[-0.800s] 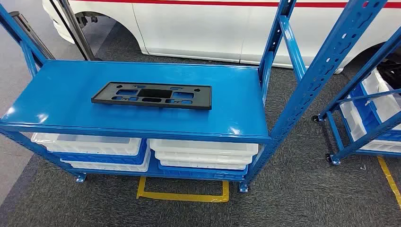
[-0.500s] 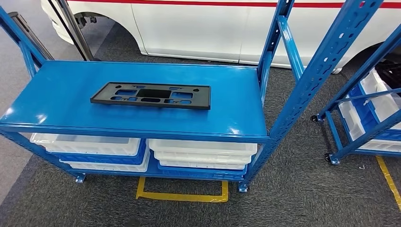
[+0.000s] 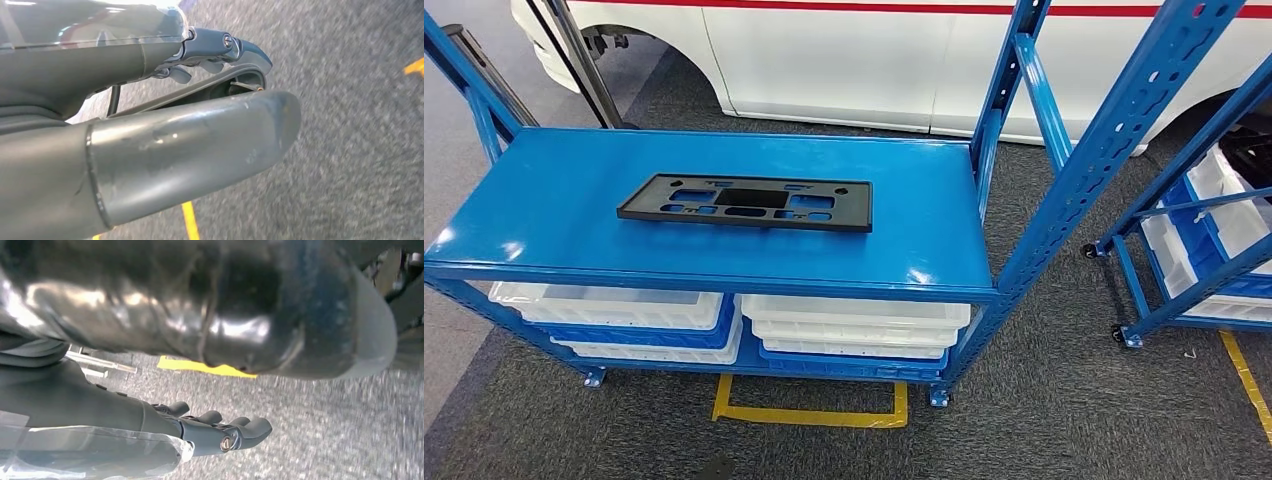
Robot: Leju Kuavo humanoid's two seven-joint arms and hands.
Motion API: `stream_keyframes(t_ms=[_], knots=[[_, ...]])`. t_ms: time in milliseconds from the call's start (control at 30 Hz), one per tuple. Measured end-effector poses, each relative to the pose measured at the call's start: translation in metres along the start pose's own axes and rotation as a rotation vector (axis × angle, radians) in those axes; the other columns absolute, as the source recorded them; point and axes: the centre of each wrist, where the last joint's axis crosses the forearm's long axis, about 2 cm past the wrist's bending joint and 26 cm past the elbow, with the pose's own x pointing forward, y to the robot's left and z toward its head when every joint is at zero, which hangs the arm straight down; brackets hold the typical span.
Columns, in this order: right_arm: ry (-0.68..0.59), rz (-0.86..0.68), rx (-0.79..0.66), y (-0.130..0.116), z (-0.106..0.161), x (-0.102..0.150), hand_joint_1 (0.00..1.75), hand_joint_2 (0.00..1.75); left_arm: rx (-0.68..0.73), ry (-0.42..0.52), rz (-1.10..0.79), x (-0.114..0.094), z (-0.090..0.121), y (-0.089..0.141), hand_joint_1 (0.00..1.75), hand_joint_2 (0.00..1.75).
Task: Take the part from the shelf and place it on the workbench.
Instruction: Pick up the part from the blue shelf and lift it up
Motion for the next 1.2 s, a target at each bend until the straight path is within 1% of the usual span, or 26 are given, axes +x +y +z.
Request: stream_keyframes(t_ms=[100, 167, 233, 333, 367, 433, 500, 667, 700, 767, 933, 1067, 1133, 1200], knots=[[-0.001, 0.003, 0.002, 0.002, 0.0, 0.001, 0.0, 0.0, 0.069, -0.045, -0.041, 0.003, 0.0, 0.002, 0.0, 0.0], [0.001, 0.003, 0.002, 0.002, 0.0, 0.002, 0.0, 0.0, 0.128, -0.098, -0.078, 0.007, -0.001, 0.006, 0.0, 0.0], [0.004, 0.0, 0.002, 0.003, 0.0, 0.003, 0.0, 0.0, 0.175, -0.191, -0.159, 0.013, -0.002, 0.009, 0.0, 0.0], [0.006, -0.008, 0.006, 0.004, -0.001, 0.003, 0.0, 0.0, 0.224, -0.408, -0.345, 0.024, -0.001, 0.009, 0.0, 0.0], [0.006, -0.011, 0.007, 0.004, -0.001, 0.003, 0.0, 0.0, 0.24, -0.465, -0.389, 0.027, 0.0, 0.009, 0.0, 0.0], [0.006, -0.018, 0.006, 0.003, -0.001, 0.003, 0.0, 0.0, 0.269, -0.52, -0.41, 0.033, 0.001, 0.01, 0.0, 0.0], [0.005, -0.024, 0.005, 0.002, -0.001, 0.003, 0.0, 0.0, 0.282, -0.551, -0.386, 0.036, 0.002, 0.01, 0.0, 0.0], [0.006, -0.035, 0.007, 0.002, -0.001, 0.003, 0.0, 0.0, 0.337, -0.746, -0.384, 0.046, 0.006, 0.013, 0.0, 0.0], [0.006, -0.037, 0.007, 0.002, -0.001, 0.004, 0.0, 0.0, 0.352, -0.763, -0.367, 0.049, 0.007, 0.014, 0.0, 0.0], [0.005, -0.039, 0.006, 0.002, -0.001, 0.004, 0.0, 0.0, 0.378, -0.763, -0.322, 0.051, 0.008, 0.016, 0.0, 0.0], [0.003, -0.042, 0.004, 0.002, -0.001, 0.004, 0.0, 0.0, 0.431, -0.688, -0.217, 0.047, 0.007, 0.022, 0.0, 0.0], [0.002, -0.043, 0.003, 0.002, -0.001, 0.004, 0.0, 0.0, 0.446, -0.658, -0.183, 0.045, 0.008, 0.022, 0.0, 0.0], [0.002, -0.043, 0.003, 0.002, -0.001, 0.004, 0.0, 0.0, 0.45, -0.662, -0.18, 0.045, 0.008, 0.022, 0.0, 0.0], [0.002, -0.043, 0.003, 0.002, -0.001, 0.004, 0.0, 0.0, 0.454, -0.687, -0.191, 0.046, 0.009, 0.023, 0.0, 0.0]])
